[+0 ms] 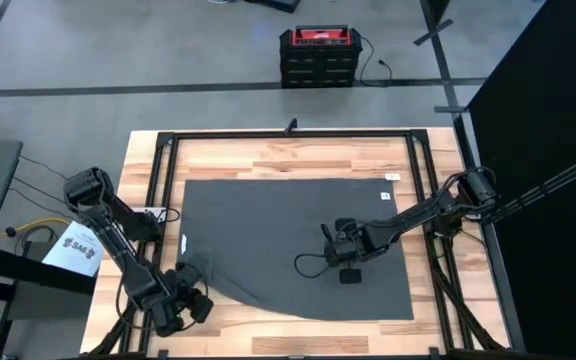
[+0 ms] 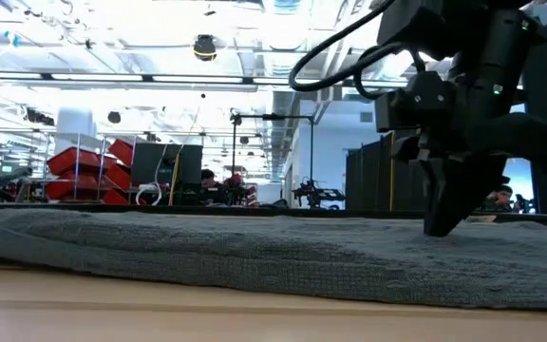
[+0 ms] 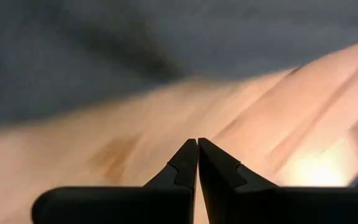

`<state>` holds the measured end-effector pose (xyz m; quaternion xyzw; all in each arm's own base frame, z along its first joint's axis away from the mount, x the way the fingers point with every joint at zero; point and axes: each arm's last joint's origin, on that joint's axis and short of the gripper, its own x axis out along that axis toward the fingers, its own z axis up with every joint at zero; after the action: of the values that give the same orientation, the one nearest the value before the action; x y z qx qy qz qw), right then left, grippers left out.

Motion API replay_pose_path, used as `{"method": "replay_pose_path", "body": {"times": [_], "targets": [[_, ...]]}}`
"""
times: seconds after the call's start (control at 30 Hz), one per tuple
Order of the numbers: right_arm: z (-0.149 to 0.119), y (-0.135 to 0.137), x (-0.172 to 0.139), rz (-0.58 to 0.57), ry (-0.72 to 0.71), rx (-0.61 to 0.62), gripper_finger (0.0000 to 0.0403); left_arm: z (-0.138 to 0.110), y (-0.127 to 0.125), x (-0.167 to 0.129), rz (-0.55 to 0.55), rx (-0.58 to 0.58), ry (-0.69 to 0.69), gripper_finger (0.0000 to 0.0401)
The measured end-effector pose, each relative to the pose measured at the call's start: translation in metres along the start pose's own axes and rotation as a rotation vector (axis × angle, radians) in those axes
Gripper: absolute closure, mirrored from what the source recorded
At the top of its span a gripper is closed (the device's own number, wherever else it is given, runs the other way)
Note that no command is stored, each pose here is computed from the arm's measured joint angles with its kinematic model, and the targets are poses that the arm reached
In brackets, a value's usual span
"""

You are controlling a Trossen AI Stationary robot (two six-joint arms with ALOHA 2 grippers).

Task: Roll towel
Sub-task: Fold the gray towel

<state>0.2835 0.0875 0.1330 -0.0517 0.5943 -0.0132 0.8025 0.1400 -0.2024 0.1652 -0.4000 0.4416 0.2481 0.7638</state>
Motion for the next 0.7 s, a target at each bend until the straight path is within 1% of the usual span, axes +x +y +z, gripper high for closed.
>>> {"method": "replay_pose_path", "body": {"times": [0.1,0.17,0.27,0.37,0.43,0.5,0.6,0.7], "targets": [[0.002,-0.004,0.000,0.000,-0.008,0.015,0.0403,0.018,-0.011,0.003,-0.036,0.079,-0.159,0.0401],[0.004,-0.007,0.001,-0.002,-0.018,0.027,0.0403,0.033,-0.016,0.009,-0.019,0.091,-0.199,0.0401],[0.005,-0.009,0.001,-0.003,-0.026,0.034,0.0403,0.058,-0.018,0.026,0.076,0.122,-0.113,0.0401],[0.005,-0.008,0.001,-0.009,-0.026,0.032,0.0403,0.073,-0.016,0.040,0.144,0.140,-0.007,0.0401],[0.004,-0.007,0.001,-0.011,-0.022,0.030,0.0403,0.073,-0.015,0.044,0.161,0.151,0.084,0.0401],[0.003,-0.006,0.000,-0.013,-0.013,0.038,0.0403,0.068,-0.015,0.044,0.157,0.158,0.157,0.0401],[0.001,-0.006,-0.001,-0.020,0.008,0.040,0.0403,0.053,-0.022,0.036,0.110,0.153,0.251,0.0401],[0.000,-0.007,-0.001,-0.025,0.022,0.059,0.0403,0.033,-0.031,0.023,0.063,0.126,0.289,0.0401]]}}
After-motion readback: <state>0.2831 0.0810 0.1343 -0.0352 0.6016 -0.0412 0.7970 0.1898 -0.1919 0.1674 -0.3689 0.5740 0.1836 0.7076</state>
